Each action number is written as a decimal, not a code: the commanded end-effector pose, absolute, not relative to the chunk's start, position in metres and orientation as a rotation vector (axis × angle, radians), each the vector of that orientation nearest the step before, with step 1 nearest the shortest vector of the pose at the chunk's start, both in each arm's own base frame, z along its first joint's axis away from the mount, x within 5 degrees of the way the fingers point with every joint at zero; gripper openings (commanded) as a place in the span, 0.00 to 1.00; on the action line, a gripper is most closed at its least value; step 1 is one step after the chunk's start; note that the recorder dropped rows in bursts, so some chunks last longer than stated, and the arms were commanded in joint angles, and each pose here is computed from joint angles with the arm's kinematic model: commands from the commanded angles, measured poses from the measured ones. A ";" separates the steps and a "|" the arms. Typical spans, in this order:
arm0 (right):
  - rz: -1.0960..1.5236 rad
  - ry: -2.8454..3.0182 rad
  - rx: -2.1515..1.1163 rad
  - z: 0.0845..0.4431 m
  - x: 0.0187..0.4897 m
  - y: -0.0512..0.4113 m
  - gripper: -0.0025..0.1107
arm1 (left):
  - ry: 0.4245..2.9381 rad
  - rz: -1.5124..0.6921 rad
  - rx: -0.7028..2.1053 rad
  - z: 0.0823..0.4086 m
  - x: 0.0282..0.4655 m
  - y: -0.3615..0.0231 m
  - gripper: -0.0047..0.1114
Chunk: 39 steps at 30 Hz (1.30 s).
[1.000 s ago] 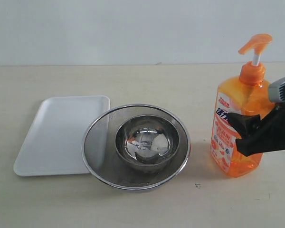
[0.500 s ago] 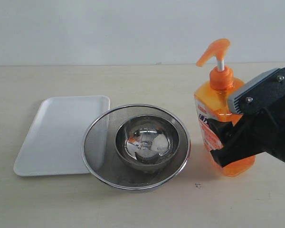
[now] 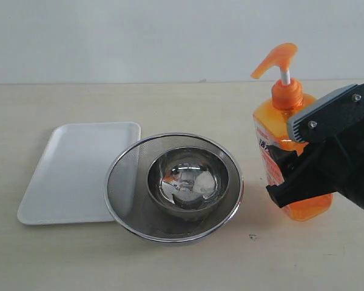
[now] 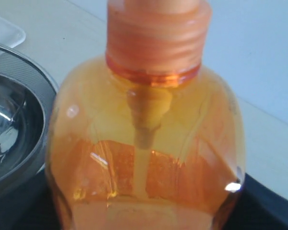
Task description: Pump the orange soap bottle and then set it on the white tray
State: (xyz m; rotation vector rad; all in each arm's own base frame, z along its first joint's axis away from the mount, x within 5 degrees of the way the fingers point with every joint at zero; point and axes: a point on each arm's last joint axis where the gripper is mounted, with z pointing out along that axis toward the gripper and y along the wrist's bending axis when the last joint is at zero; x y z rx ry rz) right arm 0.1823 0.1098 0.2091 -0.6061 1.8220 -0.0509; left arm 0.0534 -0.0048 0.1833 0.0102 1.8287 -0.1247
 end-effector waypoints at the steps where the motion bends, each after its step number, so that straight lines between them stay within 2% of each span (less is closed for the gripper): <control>1: -0.117 1.685 -0.554 0.229 0.188 0.108 0.03 | 1.825 -0.125 0.003 0.183 0.053 -0.005 0.08; 16: -0.096 1.746 -0.567 0.215 0.192 0.114 0.03 | 1.825 -0.125 0.003 0.183 0.053 -0.005 0.08; 39: -0.106 1.711 -0.598 0.216 0.191 0.118 0.03 | 1.824 -0.101 0.029 0.183 0.053 -0.004 0.08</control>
